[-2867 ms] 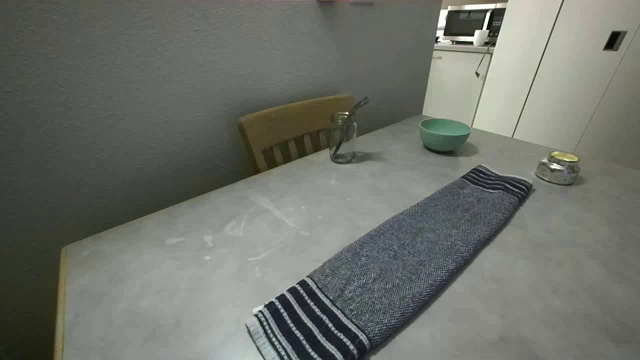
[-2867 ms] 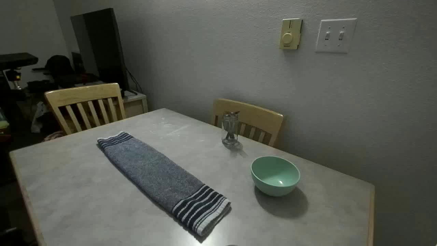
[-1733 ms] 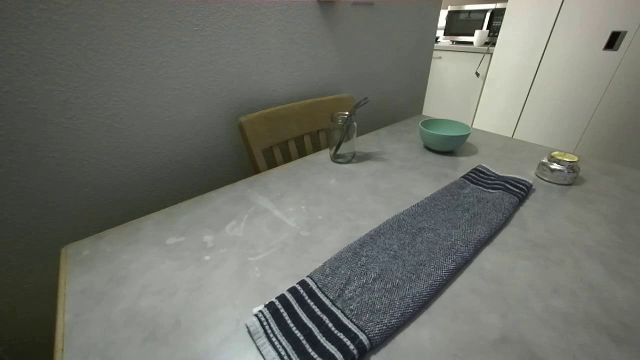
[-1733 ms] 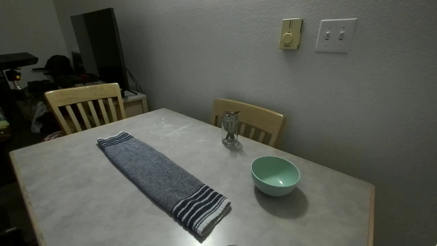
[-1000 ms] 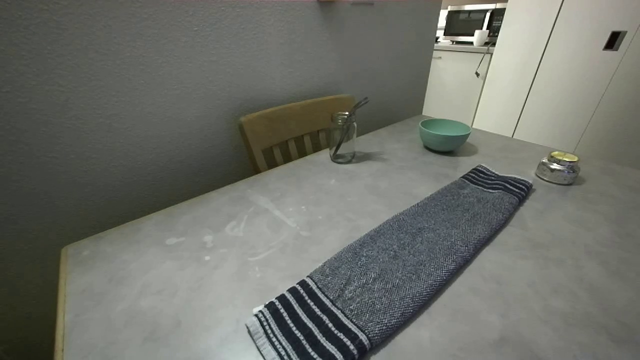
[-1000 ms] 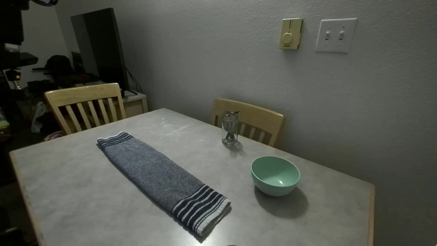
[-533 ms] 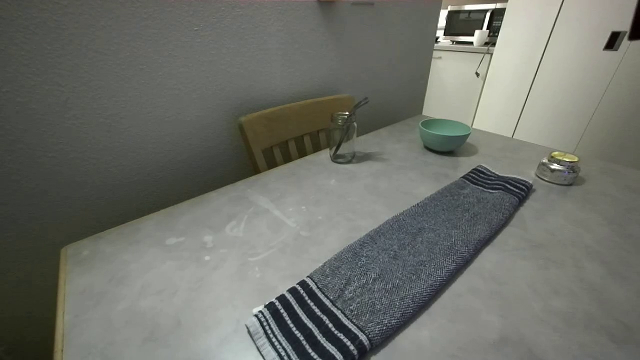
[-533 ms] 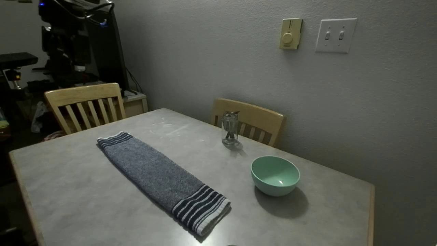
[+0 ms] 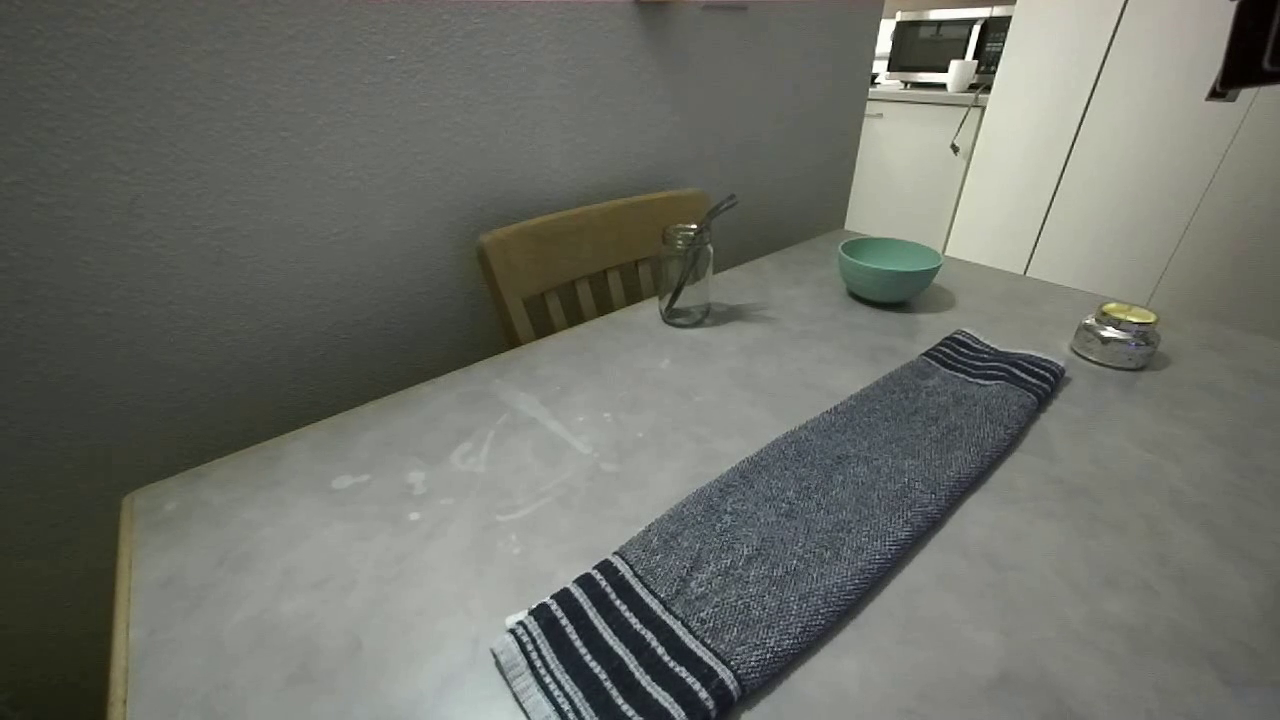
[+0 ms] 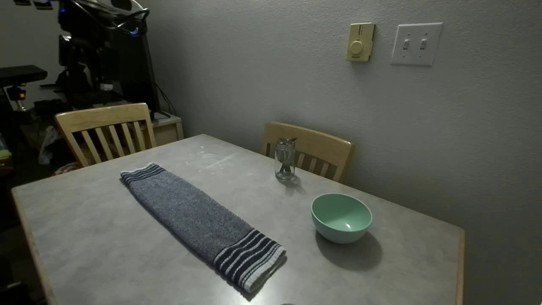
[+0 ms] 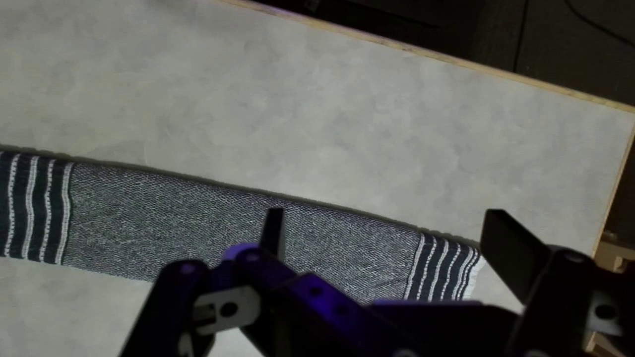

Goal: Fold up the grey towel on the table.

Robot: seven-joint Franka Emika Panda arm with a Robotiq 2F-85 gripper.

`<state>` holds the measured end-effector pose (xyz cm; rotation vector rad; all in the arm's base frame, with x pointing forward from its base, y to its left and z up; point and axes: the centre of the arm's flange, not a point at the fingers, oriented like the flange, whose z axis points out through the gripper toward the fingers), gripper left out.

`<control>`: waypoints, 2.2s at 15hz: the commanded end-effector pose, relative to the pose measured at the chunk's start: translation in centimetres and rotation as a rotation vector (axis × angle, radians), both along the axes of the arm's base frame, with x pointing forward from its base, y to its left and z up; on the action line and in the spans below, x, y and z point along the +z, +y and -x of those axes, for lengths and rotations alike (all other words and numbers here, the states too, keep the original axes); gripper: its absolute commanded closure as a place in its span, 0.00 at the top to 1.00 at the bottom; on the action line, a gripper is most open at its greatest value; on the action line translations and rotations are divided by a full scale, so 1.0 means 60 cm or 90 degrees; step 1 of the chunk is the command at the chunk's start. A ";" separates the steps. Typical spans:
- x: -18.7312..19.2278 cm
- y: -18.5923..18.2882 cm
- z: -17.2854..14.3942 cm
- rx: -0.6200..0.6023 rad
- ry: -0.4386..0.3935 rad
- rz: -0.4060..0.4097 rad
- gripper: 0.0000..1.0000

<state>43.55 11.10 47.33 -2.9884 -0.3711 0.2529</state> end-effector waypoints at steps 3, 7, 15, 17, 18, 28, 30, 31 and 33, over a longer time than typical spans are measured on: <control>-0.037 0.037 -0.083 0.000 -0.042 -0.017 1.00; -0.091 0.074 -0.166 0.008 -0.043 -0.038 1.00; -0.150 0.096 -0.185 0.040 -0.013 -0.064 1.00; -0.144 0.111 -0.189 -0.010 0.005 -0.056 1.00; -0.149 0.123 -0.201 -0.046 0.010 -0.033 1.00; -0.246 0.250 -0.268 -0.118 0.052 0.064 1.00; -0.277 0.272 -0.286 -0.110 0.071 0.072 1.00; -0.285 0.275 -0.291 -0.109 0.074 0.073 1.00; -0.284 0.274 -0.297 -0.110 0.076 0.074 1.00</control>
